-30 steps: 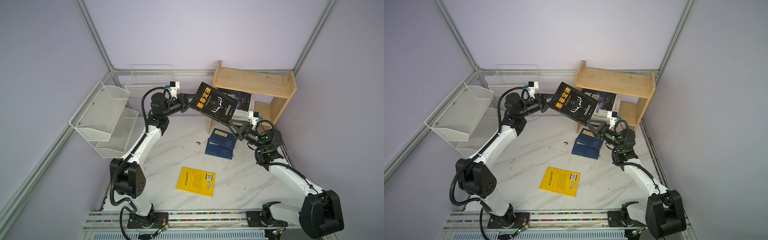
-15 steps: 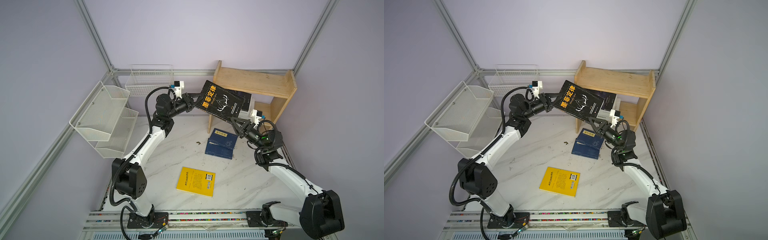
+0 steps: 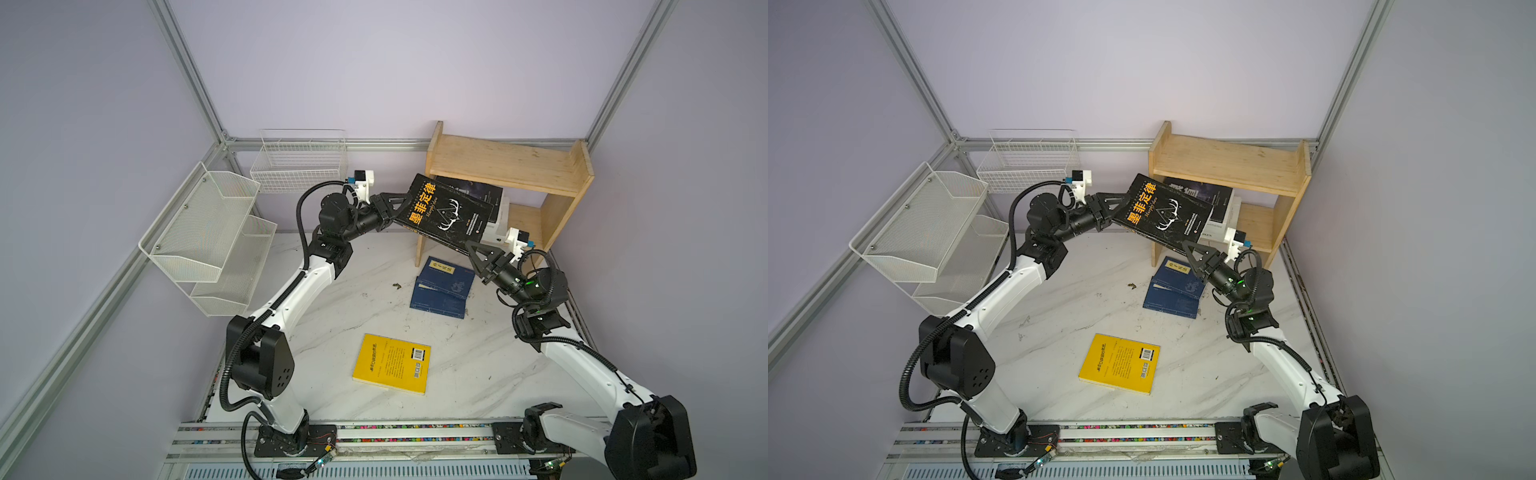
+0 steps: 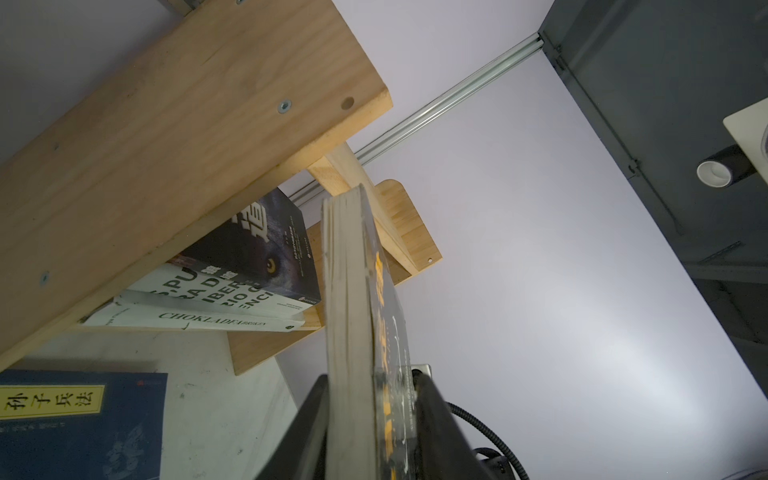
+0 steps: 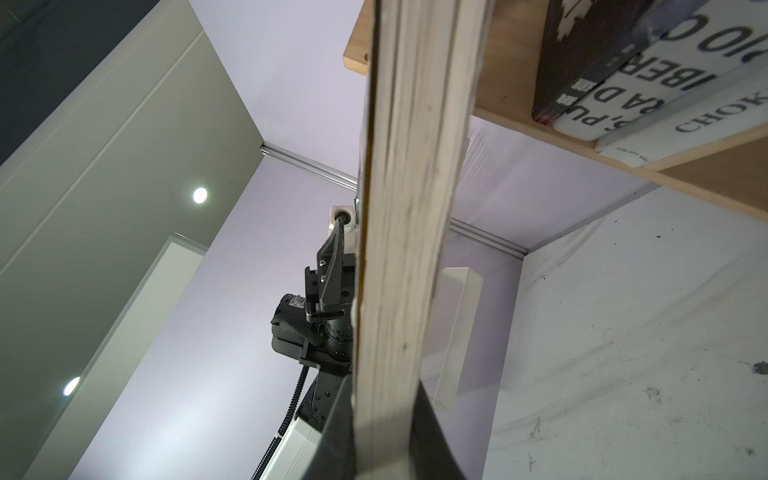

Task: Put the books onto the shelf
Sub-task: 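Set the black book onto the wolf-cover book and open the left gripper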

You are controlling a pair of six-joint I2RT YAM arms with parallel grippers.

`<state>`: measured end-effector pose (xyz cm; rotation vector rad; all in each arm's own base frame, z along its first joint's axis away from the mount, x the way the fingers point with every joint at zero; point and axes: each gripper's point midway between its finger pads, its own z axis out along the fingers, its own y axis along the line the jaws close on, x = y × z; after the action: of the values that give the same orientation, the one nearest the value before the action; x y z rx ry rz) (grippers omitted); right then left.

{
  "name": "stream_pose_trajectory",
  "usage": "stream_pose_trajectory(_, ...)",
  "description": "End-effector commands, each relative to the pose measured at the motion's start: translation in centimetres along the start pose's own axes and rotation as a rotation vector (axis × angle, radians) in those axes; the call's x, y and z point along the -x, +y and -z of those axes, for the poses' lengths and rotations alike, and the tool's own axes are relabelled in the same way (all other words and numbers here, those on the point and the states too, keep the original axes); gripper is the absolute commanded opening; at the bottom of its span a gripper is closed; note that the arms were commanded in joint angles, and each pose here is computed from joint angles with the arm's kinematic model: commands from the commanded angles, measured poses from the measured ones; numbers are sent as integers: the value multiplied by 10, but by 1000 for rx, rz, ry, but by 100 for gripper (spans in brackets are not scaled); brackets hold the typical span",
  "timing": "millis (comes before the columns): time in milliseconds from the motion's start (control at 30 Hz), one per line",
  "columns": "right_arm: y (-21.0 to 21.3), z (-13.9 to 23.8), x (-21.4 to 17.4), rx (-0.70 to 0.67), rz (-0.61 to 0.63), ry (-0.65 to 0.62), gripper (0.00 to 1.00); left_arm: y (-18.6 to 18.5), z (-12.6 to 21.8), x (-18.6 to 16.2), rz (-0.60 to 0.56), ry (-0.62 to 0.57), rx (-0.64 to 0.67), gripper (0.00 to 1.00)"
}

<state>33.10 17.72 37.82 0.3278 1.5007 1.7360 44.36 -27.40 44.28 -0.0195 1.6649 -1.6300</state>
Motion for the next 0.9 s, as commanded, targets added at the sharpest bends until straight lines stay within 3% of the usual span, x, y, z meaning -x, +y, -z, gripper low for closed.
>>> stream_pose_trajectory(0, 18, 17, 8, 31, 47, -29, 7, -31, 17, 9, -113, -40, -20, 45)
stream_pose_trajectory(133, 30, 38, 22, 39, 106, -57, 7, -23, 20, 15, -101, -42, -5, 54)
stream_pose_trajectory(367, 38, 40, 40, 17, 211, -44, 7, -15, 20, 21, -71, -45, -16, 57)
stream_pose_trajectory(700, 14, 21, 74, -68, 193, -57, 7, -14, 27, 25, -68, -53, -12, 59)
stream_pose_trajectory(867, 4, 16, 90, -128, 206, -67, 7, -13, 29, 26, -91, -53, 12, 65)
